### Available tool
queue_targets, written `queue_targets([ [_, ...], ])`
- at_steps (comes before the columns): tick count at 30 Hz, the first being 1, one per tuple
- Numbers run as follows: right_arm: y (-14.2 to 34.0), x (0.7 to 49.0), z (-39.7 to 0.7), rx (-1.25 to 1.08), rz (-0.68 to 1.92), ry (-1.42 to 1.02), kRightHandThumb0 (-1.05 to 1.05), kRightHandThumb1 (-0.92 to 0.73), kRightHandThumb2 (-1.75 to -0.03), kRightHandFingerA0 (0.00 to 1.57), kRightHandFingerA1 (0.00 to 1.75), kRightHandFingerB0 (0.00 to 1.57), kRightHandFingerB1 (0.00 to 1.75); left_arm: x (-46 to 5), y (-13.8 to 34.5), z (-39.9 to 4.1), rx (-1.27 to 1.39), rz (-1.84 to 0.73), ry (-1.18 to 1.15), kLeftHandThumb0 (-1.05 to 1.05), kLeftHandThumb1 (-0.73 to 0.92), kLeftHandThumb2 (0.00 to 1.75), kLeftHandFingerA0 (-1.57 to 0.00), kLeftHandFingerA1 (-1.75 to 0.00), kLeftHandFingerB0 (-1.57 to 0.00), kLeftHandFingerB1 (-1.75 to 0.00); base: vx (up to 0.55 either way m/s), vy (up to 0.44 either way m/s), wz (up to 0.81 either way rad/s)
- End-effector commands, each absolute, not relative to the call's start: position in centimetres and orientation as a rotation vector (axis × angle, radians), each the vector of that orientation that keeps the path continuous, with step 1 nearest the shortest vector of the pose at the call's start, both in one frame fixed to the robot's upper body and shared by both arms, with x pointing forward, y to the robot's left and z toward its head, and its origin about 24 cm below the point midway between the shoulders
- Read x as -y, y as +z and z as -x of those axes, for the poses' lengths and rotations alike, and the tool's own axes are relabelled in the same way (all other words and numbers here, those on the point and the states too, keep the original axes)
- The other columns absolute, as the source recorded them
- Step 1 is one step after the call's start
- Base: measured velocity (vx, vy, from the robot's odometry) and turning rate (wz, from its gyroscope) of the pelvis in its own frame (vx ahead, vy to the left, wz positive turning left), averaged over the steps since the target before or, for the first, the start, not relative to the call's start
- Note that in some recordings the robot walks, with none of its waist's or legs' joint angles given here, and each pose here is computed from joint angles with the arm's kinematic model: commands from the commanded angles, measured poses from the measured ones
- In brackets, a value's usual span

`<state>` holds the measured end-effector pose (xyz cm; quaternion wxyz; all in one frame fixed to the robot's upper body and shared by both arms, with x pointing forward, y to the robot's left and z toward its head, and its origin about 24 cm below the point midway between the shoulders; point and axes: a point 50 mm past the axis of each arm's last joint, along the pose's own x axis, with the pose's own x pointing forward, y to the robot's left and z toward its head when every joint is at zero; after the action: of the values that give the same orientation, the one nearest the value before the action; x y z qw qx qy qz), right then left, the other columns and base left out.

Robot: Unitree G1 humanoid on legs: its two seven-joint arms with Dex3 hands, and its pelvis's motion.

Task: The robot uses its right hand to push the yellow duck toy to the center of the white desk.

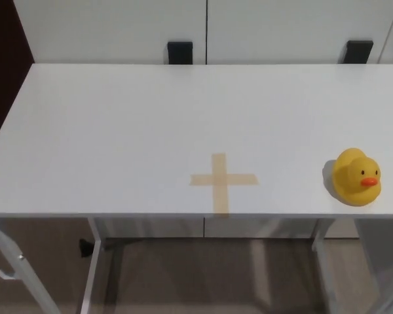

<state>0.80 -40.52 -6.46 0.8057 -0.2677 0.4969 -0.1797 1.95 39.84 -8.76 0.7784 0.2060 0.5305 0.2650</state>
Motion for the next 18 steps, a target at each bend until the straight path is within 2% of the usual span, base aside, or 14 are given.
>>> queue_targets([
  [1,-5.3,41.1,-1.5,-0.977,0.531,-0.418,-0.08,-0.61,-0.73,0.88,0.52,0.7,0.48,-40.3,-8.1,-2.9,-1.04,-0.415,0.631,-0.01,0.47,1.05,-1.18,-1.25,-1.16,-1.17,0.0,0.0,0.0],
  [2,-5.1,41.2,-1.5,-0.97,0.532,-0.438,-0.07,-0.62,-0.74,0.89,0.51,0.7,0.48,-40.3,-8.1,-2.8,-1.033,-0.396,0.648,0.03,0.44,1.11,-1.21,-1.27,-1.16,-1.18,0.0,0.0,0.0],
  [3,-5.1,41.4,-1.4,-0.97,0.517,-0.468,-0.09,-0.65,-0.68,0.89,0.52,0.7,0.48,-40.4,-8.1,-2.7,-1.029,-0.382,0.659,0.04,0.41,1.08,-1.19,-1.28,-1.16,-1.18,0.0,0.0,0.0],
  [6,-5.0,42.0,-1.2,-0.97,0.485,-0.517,-0.07,-0.65,-0.69,0.84,0.5,0.65,0.45,-40.5,-8.0,-2.6,-1.019,-0.356,0.681,0.03,0.41,1.05,-1.22,-1.28,-1.17,-1.19,0.0,0.0,0.0],
  [7,-4.2,43.0,-1.2,-0.921,0.459,-0.627,-0.03,-0.59,-0.69,0.78,0.46,0.57,0.42,-40.7,-7.8,-2.8,-0.986,-0.323,0.729,-0.03,0.42,0.95,-1.2,-1.4,-1.13,-1.23,0.0,0.0,0.0],
  [8,-4.0,43.2,-1.2,-0.907,0.451,-0.657,-0.03,-0.59,-0.69,0.78,0.46,0.57,0.42,-40.8,-7.7,-2.8,-0.977,-0.315,0.741,-0.03,0.42,0.95,-1.2,-1.4,-1.13,-1.23,0.0,0.0,0.0],
  [9,-3.6,43.8,-1.3,-0.872,0.412,-0.736,-0.13,-0.61,-0.61,0.77,0.47,0.56,0.41,-40.9,-7.6,-3.0,-0.959,-0.307,0.755,-0.02,0.4,1.01,-1.09,-1.43,-1.1,-1.24,0.0,0.0,0.0],
  [10,-3.4,44.3,-1.4,-0.836,0.366,-0.814,-0.13,-0.61,-0.61,0.77,0.47,0.56,0.41,-41.1,-7.4,-3.3,-0.942,-0.302,0.765,-0.02,0.4,1.01,-1.09,-1.43,-1.1,-1.24,0.0,0.0,0.0],
  [11,-3.0,44.7,-1.6,-0.801,0.331,-0.87,-0.23,-0.64,-0.59,0.68,0.42,0.46,0.35,-41.2,-7.3,-3.5,-0.926,-0.295,0.772,-0.04,0.45,1.01,-1.09,-1.45,-1.07,-1.24,0.0,0.0,0.0],
  [12,-2.5,45.3,-1.9,-0.758,0.288,-0.931,-0.23,-0.64,-0.59,0.68,0.42,0.46,0.35,-41.3,-7.1,-3.8,-0.907,-0.285,0.781,-0.04,0.45,1.01,-1.09,-1.45,-1.07,-1.24,0.0,0.0,0.0],
  [13,-1.9,45.8,-2.2,-0.717,0.249,-0.945,-0.4,-0.7,-0.61,0.56,0.48,0.31,0.31,-41.4,-6.9,-4.3,-0.889,-0.292,0.774,0.01,0.37,1.11,-1.1,-1.41,-1.09,-1.23,0.0,0.0,0.0],
  [16,-1.1,46.4,-2.7,-0.67,0.22,-0.95,-0.49,-0.7,-0.62,0.44,0.41,0.25,0.29,-41.5,-6.7,-4.8,-0.867,-0.273,0.781,-0.01,0.38,1.07,-1.19,-1.37,-1.14,-1.22,0.0,0.0,0.0],
  [17,0.9,47.3,-4.3,-0.563,0.224,-0.961,-0.68,-0.77,-0.63,0.23,0.33,0.17,0.26,-41.6,-6.5,-5.7,-0.841,-0.264,0.766,0.0,0.36,1.02,-1.19,-1.34,-1.12,-1.21,0.0,0.0,0.0],
  [18,2.6,47.8,-5.7,-0.456,0.203,-0.963,-0.37,-0.51,-1.08,0.0,0.5,0.0,0.5,-41.6,-6.4,-6.3,-0.819,-0.257,0.753,0.02,0.36,1.02,-1.18,-1.33,-1.12,-1.21,0.0,0.0,0.0],
])
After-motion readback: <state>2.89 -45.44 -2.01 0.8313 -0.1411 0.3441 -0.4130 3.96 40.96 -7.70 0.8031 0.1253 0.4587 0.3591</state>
